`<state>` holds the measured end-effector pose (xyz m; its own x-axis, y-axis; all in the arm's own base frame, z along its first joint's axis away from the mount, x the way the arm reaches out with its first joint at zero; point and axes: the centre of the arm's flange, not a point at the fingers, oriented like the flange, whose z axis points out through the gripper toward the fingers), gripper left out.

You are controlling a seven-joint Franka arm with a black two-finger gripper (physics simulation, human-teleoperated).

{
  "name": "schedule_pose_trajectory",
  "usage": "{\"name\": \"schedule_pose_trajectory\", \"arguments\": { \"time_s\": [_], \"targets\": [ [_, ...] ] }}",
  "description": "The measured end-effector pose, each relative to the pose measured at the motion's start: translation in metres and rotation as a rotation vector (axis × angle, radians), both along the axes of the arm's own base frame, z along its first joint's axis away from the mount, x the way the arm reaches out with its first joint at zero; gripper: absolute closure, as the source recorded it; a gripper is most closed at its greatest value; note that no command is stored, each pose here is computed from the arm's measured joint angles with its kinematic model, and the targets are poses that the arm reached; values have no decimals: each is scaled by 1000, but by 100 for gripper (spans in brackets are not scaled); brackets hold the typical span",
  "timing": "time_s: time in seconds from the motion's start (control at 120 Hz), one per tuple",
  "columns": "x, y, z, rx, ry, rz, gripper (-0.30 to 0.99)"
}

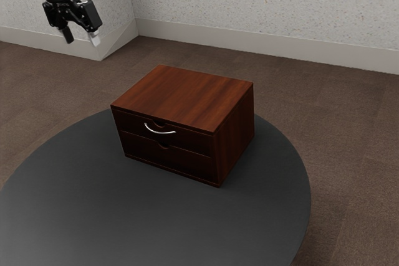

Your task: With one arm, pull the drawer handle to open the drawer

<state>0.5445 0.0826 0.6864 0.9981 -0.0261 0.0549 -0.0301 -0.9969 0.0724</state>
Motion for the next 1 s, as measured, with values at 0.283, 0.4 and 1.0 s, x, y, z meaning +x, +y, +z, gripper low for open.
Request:
{"name": "schedule_pose_trajectory", "arguments": {
  "time_s": [0.283,0.4,1.0],
  "targets": [
    [-22,-10,81,31,-153,-36,0],
    [-46,-17,127,85,-252,-251,0],
    [-44,-114,-109,125,-101,-1134,3]
  ]
}}
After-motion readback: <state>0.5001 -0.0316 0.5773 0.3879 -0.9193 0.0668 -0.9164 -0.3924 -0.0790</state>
